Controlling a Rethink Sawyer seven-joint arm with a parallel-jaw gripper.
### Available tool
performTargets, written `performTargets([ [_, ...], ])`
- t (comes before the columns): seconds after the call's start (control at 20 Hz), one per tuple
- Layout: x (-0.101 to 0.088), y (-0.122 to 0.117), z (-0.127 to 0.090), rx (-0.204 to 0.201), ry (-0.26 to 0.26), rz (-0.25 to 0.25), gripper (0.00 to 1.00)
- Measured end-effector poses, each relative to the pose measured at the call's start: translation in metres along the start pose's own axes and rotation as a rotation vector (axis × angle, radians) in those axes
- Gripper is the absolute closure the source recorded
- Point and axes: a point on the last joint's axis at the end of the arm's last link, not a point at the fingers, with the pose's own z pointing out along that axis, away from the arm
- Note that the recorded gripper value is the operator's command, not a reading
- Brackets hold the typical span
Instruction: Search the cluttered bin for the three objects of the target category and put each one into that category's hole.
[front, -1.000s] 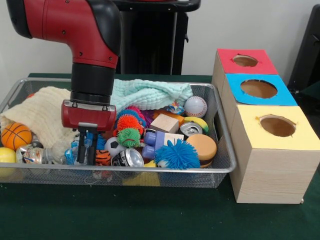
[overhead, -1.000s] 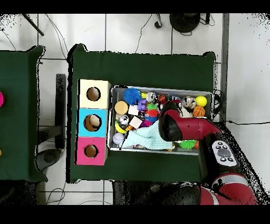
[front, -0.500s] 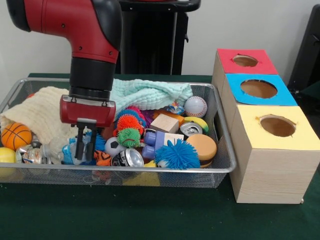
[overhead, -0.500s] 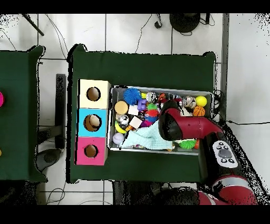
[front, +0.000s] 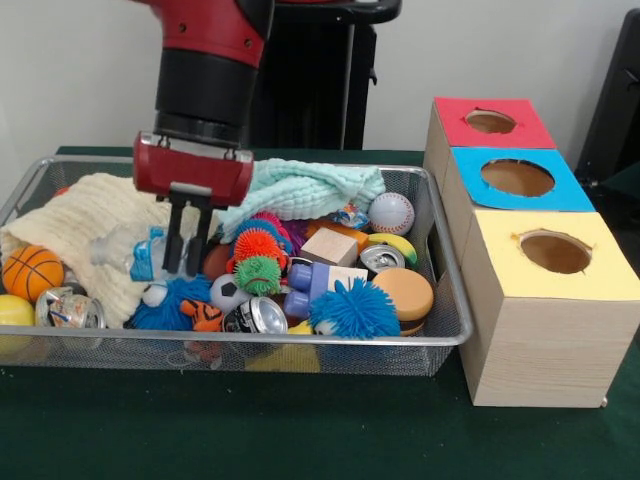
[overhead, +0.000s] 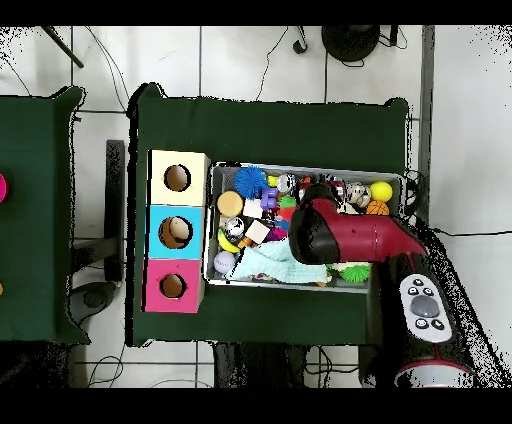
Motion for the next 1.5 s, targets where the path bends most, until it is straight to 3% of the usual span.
performTargets([
  [0.3, -0.021, 0.016, -0.028, 0.003, -0.010, 0.028, 1.00],
  [0.5, -0.023, 0.027, -0.037, -0.008, -0.004, 0.049, 1.00],
  [1.5, 0.004, 0.085, -0.065, -0.049, 0.108, 0.185, 1.00],
])
